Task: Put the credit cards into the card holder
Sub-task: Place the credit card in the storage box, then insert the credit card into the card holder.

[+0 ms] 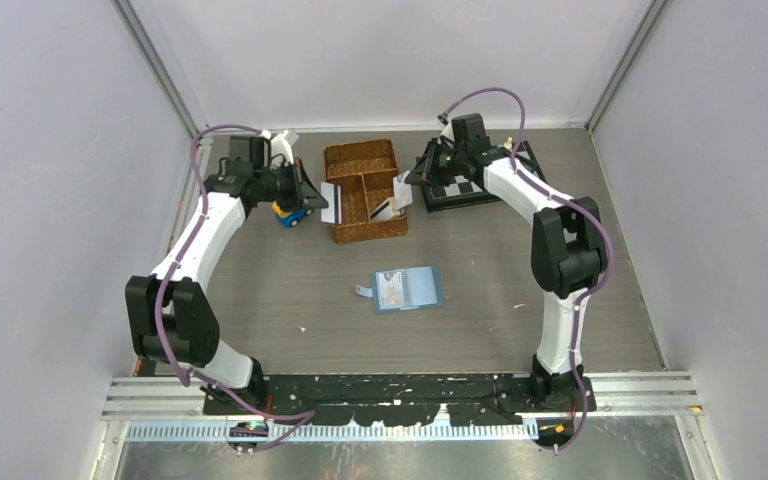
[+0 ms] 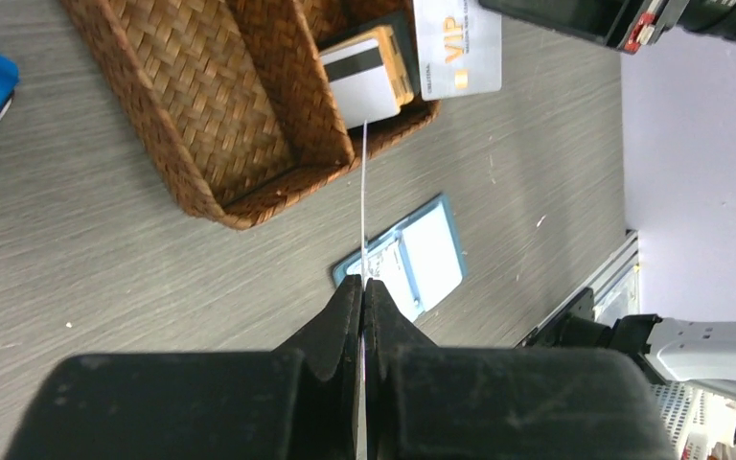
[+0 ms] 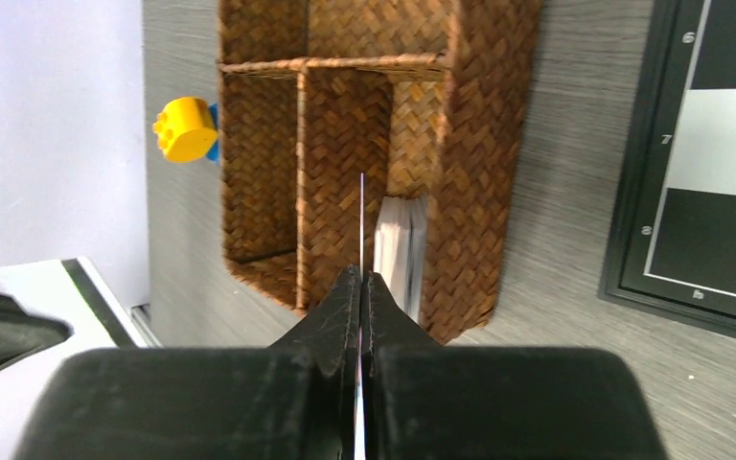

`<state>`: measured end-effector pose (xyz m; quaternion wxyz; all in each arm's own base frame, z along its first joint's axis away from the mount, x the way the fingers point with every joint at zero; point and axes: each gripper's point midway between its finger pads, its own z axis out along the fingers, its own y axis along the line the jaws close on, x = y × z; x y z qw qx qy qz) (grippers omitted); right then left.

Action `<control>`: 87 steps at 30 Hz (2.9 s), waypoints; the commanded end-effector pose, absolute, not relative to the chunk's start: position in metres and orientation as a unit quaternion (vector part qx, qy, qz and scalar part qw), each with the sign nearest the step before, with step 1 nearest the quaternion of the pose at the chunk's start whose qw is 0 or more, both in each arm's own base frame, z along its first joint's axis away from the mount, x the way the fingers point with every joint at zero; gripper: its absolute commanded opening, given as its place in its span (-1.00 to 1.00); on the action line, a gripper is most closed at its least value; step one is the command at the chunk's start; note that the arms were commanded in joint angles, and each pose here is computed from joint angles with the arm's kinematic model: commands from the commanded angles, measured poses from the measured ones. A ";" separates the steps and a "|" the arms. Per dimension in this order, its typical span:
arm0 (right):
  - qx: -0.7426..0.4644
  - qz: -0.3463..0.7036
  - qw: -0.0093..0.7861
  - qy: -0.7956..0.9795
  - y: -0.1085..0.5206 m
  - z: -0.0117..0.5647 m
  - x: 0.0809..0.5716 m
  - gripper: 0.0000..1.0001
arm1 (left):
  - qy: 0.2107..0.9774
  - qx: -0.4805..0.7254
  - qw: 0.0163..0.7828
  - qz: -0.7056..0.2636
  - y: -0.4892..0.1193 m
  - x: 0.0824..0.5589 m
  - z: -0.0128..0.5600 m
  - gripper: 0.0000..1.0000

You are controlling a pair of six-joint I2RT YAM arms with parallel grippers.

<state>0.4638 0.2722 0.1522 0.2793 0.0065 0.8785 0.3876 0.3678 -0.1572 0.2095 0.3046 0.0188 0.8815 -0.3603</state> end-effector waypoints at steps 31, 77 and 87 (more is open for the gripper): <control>-0.019 0.317 0.261 0.912 0.271 0.121 0.464 -0.41 | 0.888 0.050 0.285 -0.358 -0.155 0.349 0.205 -1.00; 0.029 0.338 0.205 0.918 0.222 0.105 0.281 0.26 | 0.863 0.001 0.205 -0.462 -0.317 0.248 0.102 -1.00; 0.036 0.345 0.181 0.920 0.229 0.082 0.282 0.22 | 0.877 -0.009 0.183 -0.444 -0.317 0.248 0.079 -1.00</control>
